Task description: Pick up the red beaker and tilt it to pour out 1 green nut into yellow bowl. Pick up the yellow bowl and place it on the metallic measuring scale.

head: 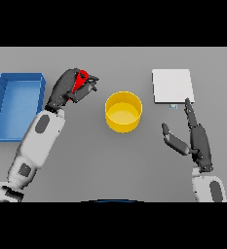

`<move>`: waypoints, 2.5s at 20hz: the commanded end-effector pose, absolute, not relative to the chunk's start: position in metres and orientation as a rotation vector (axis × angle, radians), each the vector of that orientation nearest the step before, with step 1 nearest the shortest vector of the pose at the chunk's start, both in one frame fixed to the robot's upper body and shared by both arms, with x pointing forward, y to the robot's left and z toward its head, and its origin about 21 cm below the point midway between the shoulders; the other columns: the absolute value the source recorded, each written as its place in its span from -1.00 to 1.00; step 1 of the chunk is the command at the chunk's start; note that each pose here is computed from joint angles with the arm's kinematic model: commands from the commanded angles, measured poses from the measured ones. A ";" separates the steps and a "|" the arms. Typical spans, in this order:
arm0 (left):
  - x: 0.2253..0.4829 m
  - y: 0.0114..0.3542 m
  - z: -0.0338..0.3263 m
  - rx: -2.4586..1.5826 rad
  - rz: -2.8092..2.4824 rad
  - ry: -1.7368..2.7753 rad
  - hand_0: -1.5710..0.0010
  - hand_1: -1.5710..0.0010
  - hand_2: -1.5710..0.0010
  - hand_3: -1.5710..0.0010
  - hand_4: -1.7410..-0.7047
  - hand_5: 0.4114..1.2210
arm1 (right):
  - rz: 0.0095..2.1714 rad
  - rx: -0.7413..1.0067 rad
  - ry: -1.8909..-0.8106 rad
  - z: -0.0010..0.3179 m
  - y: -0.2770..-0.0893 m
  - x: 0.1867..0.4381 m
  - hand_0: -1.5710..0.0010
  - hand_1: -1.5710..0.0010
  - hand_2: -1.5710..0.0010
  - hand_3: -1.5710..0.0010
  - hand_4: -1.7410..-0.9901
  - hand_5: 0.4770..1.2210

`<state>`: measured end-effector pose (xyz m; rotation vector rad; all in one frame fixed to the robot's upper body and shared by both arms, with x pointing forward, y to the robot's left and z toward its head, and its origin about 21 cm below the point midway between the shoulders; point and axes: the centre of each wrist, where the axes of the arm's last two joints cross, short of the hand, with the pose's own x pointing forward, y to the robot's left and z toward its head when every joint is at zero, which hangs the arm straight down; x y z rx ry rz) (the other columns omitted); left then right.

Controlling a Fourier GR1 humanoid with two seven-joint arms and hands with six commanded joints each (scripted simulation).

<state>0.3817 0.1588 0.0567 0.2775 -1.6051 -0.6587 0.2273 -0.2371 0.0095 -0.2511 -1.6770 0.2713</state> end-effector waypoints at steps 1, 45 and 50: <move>0.382 0.156 0.058 0.292 -0.684 -1.597 -0.99 -0.99 -0.99 -0.99 -0.98 0.73 | 0.269 -0.251 -1.679 0.012 -0.235 0.229 1.00 1.00 1.00 1.00 0.29 -0.46; 0.406 0.023 0.114 1.428 -2.768 -0.833 -1.00 -1.00 -1.00 -1.00 -0.99 1.00 | 0.216 -0.250 -1.676 0.001 -0.222 0.224 1.00 1.00 1.00 1.00 0.42 -0.69; 0.413 0.019 0.137 1.490 -2.815 -0.791 -1.00 -1.00 -1.00 -1.00 -0.98 1.00 | 0.225 -0.270 -1.681 0.002 -0.223 0.227 1.00 1.00 1.00 1.00 0.42 -0.69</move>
